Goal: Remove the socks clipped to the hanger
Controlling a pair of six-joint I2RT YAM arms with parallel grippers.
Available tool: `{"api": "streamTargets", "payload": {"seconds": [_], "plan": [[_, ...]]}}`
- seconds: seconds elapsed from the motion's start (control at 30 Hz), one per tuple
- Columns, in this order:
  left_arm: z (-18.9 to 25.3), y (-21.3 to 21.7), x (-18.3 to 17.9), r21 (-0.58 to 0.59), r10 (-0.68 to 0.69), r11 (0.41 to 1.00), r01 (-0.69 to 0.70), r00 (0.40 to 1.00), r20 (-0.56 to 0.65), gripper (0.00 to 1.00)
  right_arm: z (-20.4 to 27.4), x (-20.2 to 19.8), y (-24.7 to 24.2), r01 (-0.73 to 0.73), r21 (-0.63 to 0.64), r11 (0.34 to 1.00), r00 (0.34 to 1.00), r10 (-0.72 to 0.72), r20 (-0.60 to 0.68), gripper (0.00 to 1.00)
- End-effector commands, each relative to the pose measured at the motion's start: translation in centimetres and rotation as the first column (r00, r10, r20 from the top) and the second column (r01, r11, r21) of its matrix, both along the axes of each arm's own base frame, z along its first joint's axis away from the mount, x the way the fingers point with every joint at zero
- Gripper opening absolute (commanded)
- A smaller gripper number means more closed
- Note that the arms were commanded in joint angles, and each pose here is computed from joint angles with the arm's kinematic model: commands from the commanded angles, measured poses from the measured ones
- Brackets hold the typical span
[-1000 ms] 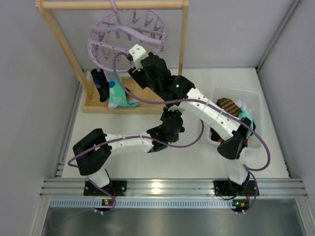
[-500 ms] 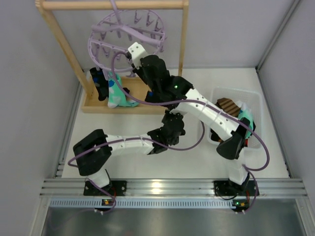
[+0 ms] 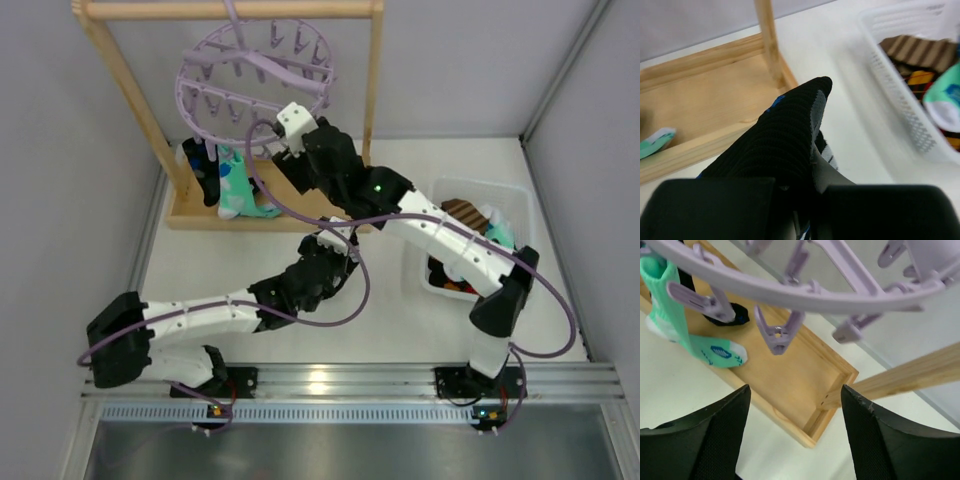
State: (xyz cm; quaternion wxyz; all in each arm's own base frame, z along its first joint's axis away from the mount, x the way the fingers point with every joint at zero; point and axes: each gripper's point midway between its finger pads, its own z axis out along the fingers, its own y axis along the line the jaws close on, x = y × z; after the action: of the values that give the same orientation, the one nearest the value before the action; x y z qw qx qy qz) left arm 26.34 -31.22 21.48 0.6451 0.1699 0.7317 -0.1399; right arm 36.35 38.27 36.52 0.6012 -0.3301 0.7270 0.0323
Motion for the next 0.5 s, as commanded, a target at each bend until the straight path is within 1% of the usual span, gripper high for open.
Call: {"api": "streamTargets", "payload": {"seconds": [0.0, 0.03, 0.07, 0.1, 0.13, 0.17, 0.2, 0.23, 0.27, 0.3, 0.33, 0.37, 0.4, 0.47], "plan": [[1.9, -1.8, -2.6, -0.116, -0.181, 0.978, 0.176, 0.983, -0.034, 0.00, 7.7, -4.1, -4.4, -0.027, 0.200, 0.979, 0.998, 0.017, 0.053, 0.71], [2.9, -2.1, -3.1, -0.137, -0.214, 0.968, 0.208, 0.976, -0.028, 0.00, 6.3, -4.5, -5.2, -0.013, 0.190, 0.982, 1.000, 0.009, 0.021, 0.72], [2.9, -2.1, -3.4, -0.129, -0.230, 0.966, 0.223, 0.972, -0.040, 0.00, 6.3, -5.0, -6.4, -0.003, 0.201, 0.980, 1.000, -0.001, 0.018, 0.73], [3.3, -2.3, -3.6, -0.136, -0.245, 0.962, 0.237, 0.969, -0.040, 0.00, 8.0, -6.2, -8.9, 0.010, 0.244, 0.970, 0.999, -0.019, 0.035, 0.74], [3.8, -2.4, -3.8, -0.138, -0.258, 0.958, 0.250, 0.965, -0.040, 0.00, 6.0, -6.6, -10.1, 0.040, 0.225, 0.973, 0.999, -0.041, -0.004, 0.75], [5.4, -2.9, -3.9, -0.161, -0.276, 0.950, 0.269, 0.961, -0.026, 0.00, 5.4, -7.1, -11.9, 0.079, 0.223, 0.972, 0.997, -0.077, -0.018, 0.75], [5.4, -3.1, -4.0, -0.143, -0.285, 0.950, 0.277, 0.958, -0.039, 0.00, 7.0, -8.3, -15.1, 0.107, 0.285, 0.953, 0.994, -0.112, 0.002, 0.76], [6.2, -3.5, -4.0, -0.143, -0.298, 0.946, 0.291, 0.954, -0.033, 0.00, 4.2, -8.6, -16.4, 0.143, 0.271, 0.952, 0.990, -0.137, -0.040, 0.77], [8.1, -4.2, -3.9, -0.158, -0.313, 0.939, 0.307, 0.950, -0.012, 0.00, 4.1, -9.1, -18.0, 0.170, 0.317, 0.933, 0.986, -0.161, -0.053, 0.78], [7.8, -4.8, -3.6, -0.128, -0.316, 0.942, 0.310, 0.948, -0.027, 0.00, 5.3, -10.1, -21.5, 0.208, 0.376, 0.903, 0.977, -0.212, -0.031, 0.78], [8.2, -5.3, -3.4, -0.122, -0.321, 0.941, 0.316, 0.947, -0.023, 0.00, 3.6, -10.4, -22.8, 0.248, 0.373, 0.894, 0.968, -0.243, -0.059, 0.78], [8.5, -5.9, -3.1, -0.115, -0.324, 0.941, 0.320, 0.946, -0.023, 0.00, 3.4, -10.8, -24.5, 0.281, 0.384, 0.880, 0.958, -0.281, -0.059, 0.79], [9.6, -7.4, -2.8, -0.121, -0.351, 0.930, 0.347, 0.936, -0.019, 0.00, 3.5, -12.0, -27.0, 0.319, 0.397, 0.860, 0.944, -0.323, -0.059, 0.79], [10.5, -8.9, -1.5, -0.129, -0.374, 0.920, 0.369, 0.927, -0.018, 0.00, 3.1, -12.9, -29.4, 0.382, 0.408, 0.829, 0.919, -0.389, -0.069, 0.79]]}}
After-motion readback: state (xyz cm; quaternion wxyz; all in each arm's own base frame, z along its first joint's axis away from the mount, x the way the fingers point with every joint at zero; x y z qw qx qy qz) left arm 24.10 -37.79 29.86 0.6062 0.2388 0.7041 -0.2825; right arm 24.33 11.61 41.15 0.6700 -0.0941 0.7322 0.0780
